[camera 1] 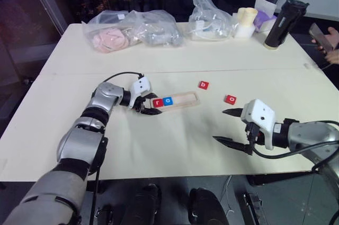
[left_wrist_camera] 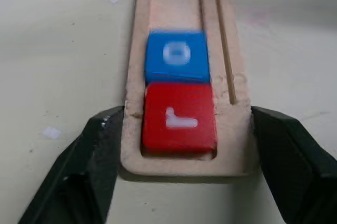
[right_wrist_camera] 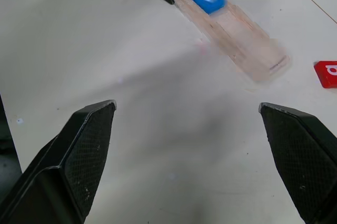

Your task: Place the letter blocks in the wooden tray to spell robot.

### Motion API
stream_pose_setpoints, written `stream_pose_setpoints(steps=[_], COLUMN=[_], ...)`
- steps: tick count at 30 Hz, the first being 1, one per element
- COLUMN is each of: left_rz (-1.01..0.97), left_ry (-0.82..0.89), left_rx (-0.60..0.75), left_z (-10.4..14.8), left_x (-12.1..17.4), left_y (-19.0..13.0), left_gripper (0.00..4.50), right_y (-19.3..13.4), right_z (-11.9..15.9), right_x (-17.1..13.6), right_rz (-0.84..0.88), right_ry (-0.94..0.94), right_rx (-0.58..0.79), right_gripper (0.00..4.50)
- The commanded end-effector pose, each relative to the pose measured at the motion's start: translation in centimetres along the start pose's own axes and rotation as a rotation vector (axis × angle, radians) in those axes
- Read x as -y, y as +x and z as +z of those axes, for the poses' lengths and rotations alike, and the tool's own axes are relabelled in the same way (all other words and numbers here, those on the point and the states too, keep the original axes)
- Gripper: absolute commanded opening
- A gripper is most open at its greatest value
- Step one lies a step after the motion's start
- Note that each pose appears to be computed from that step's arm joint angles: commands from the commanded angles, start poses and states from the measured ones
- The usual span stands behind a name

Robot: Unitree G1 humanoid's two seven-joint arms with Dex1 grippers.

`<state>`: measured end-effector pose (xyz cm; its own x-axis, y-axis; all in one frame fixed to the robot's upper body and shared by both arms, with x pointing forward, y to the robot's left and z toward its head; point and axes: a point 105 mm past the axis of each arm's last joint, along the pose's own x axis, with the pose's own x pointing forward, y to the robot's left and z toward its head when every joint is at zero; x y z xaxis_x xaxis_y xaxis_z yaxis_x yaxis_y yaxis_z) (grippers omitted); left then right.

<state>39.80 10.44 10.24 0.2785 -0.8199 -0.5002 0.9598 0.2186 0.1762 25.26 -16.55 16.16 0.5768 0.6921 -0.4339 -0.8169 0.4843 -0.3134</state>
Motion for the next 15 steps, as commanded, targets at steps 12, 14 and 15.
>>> stream_pose_setpoints(steps=[12,14,15], left_rz=[-0.229,-0.283,-0.311], left_ry=[0.054,0.069,0.082], left_rx=[0.029,0.054,0.061], left_z=[-0.3,-0.1,-0.1], left_x=[3.5,4.5,5.1], left_y=[1.4,1.6,1.7], left_gripper=[3.13,3.13,3.13], right_y=[-0.1,0.0,0.1], right_z=[1.1,1.2,1.2], right_x=[0.1,0.1,0.1], right_rz=[-0.008,-0.007,-0.006], right_ry=[-0.046,-0.047,-0.047], right_rx=[0.024,0.025,0.026], right_gripper=[4.50,4.50,4.50])
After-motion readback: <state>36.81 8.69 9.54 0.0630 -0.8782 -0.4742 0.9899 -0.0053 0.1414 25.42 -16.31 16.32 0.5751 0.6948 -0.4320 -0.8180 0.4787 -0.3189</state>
